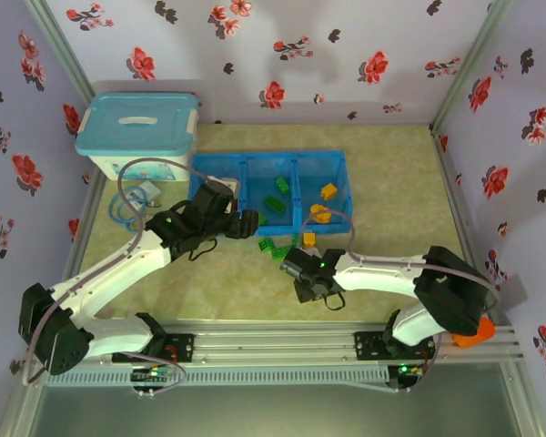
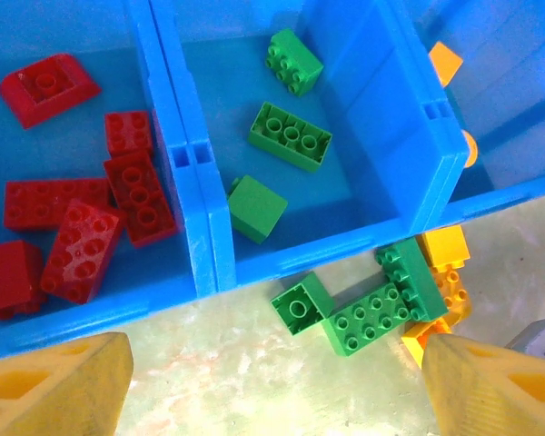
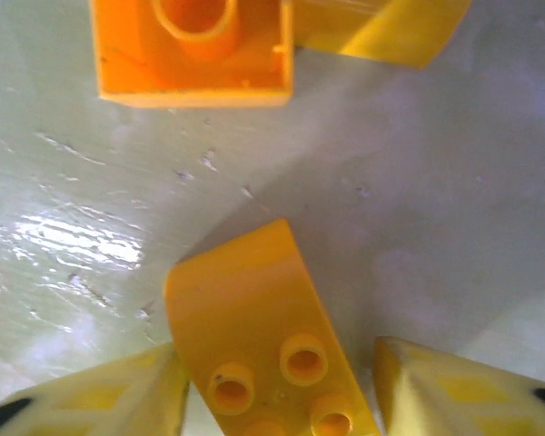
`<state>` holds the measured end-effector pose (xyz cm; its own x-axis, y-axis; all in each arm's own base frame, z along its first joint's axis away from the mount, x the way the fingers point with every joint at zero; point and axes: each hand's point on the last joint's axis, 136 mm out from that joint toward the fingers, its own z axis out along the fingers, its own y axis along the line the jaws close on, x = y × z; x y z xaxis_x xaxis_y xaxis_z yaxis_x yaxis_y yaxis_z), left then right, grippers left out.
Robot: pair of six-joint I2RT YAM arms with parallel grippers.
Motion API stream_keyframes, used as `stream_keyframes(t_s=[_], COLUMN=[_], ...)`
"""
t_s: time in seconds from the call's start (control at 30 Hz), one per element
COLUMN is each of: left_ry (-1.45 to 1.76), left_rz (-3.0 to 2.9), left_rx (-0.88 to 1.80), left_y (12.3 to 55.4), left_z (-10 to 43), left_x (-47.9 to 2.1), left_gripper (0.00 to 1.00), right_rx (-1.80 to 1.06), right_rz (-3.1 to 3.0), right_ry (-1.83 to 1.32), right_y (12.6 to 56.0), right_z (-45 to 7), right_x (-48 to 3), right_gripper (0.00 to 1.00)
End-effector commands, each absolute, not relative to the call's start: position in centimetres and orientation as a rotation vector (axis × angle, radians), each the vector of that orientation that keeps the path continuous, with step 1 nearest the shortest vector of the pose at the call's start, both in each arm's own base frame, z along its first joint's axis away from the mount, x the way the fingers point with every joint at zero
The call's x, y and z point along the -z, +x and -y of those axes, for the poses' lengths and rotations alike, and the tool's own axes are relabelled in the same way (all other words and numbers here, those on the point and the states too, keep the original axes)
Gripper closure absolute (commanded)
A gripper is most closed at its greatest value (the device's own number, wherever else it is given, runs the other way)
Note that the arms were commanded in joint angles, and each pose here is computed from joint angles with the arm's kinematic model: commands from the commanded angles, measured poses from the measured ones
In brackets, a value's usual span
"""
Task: Sort the legos into containers by color
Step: Pick up the lego from the bottom-center of the table.
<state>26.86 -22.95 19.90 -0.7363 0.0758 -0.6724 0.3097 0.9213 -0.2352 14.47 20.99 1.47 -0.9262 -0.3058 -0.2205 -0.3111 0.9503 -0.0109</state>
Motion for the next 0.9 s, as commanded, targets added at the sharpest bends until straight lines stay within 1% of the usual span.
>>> stream_keyframes(t_s=[0.0, 0.1, 0.23, 0.37, 0.53, 0.67, 0.87], left_ry=[0.238, 0.234, 0.243, 0.253, 0.301, 0.337, 0.350], left_rz=[-2.350, -2.347, -2.331, -2.360, -2.427, -2.464, -2.490], left_rx=[0.460, 0.462, 0.475, 0.483, 0.444, 0.388, 0.419], left_y=[26.8, 26.7, 26.3, 25.3, 23.3, 21.7, 19.7], left_z=[22.8, 22.7, 22.5, 22.2, 22.0, 21.7, 22.5], left_x=[-20.3, -20.4, -20.2, -18.9, -16.1, -14.2, -11.8], left_gripper=[0.17, 0.18, 0.18, 0.18, 0.20, 0.20, 0.20], right_rx=[0.114, 0.118, 0.048, -0.047, -0.106, -0.169, -0.148], right_rz=[-2.869, -2.836, -2.733, -2.628, -2.557, -2.585, -2.636], right_ry=[-0.447, -0.426, -0.379, -0.325, -0.199, -0.141, -0.063], right_y=[14.8, 15.6, 17.7, 20.9, 25.6, 28.1, 32.0], right_z=[-19.6, -20.0, -21.6, -22.7, -21.4, -20.6, -19.3], right_x=[-1.6, -2.2, -5.5, -9.9, -14.1, -14.7, -13.5], right_gripper=[0.56, 0.66, 0.71, 0.71, 0.70, 0.68, 0.68])
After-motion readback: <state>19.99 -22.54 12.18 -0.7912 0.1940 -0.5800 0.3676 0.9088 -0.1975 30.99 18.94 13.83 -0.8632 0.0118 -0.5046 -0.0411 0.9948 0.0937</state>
